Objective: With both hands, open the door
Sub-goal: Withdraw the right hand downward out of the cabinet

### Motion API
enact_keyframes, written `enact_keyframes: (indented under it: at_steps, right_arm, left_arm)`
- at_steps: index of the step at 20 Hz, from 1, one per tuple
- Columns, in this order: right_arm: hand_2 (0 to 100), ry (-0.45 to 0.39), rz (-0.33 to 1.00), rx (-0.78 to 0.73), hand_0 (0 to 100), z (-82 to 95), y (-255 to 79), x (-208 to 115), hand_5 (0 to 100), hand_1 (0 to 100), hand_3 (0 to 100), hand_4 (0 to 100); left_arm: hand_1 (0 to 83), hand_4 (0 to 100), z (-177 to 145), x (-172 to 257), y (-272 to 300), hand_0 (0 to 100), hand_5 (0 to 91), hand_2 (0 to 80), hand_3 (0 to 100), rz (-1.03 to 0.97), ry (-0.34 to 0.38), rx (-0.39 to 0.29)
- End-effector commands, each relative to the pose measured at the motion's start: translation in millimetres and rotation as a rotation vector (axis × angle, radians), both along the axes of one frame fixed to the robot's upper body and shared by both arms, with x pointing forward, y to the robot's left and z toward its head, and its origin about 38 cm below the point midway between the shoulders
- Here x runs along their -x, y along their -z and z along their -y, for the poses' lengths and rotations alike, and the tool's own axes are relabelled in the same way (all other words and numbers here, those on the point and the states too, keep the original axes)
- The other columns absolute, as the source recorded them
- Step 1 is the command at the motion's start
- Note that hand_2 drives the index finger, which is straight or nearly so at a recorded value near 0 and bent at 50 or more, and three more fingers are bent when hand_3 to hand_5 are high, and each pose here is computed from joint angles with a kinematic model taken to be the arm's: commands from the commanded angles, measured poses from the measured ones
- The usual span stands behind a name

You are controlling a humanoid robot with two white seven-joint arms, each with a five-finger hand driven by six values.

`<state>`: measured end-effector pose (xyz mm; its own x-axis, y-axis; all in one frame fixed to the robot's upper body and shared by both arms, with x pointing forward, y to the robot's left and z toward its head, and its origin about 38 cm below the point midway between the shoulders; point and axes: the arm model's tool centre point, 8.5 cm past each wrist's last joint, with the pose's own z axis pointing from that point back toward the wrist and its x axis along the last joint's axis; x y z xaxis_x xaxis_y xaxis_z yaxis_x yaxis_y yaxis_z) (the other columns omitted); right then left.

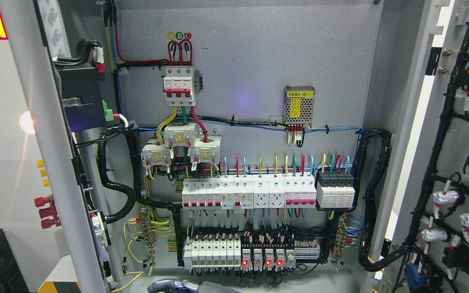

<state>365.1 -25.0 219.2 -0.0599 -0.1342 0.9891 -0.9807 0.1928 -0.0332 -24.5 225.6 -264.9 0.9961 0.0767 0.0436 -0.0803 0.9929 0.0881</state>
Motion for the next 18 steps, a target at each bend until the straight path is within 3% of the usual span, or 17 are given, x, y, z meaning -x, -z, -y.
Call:
enact_keyframes:
  at_steps: [1, 6, 18]
  right_arm:
    - [0, -0.092, -0.008, 0.003, 19, -30.7, 3.9, 22.4, 0, 0, 0, 0]
    - [0, -0.133, -0.072, 0.003, 19, -53.8, -2.9, 30.1, 0, 0, 0, 0]
    - [0, -0.164, -0.073, -0.056, 19, -77.6, -19.6, 34.7, 0, 0, 0, 0]
  left_arm:
    - [0.0, 0, -0.4, 0.1, 0.0, 0, 0.0, 0.0, 0, 0.0, -0.009, -0.001]
    - [0.0, 0, -0.4, 0.1, 0.0, 0, 0.0, 0.0, 0, 0.0, -0.009, -0.001]
    - [0.0, 0, -0.4, 0.1, 0.0, 0, 0.0, 0.0, 0, 0.0, -0.008, -0.001]
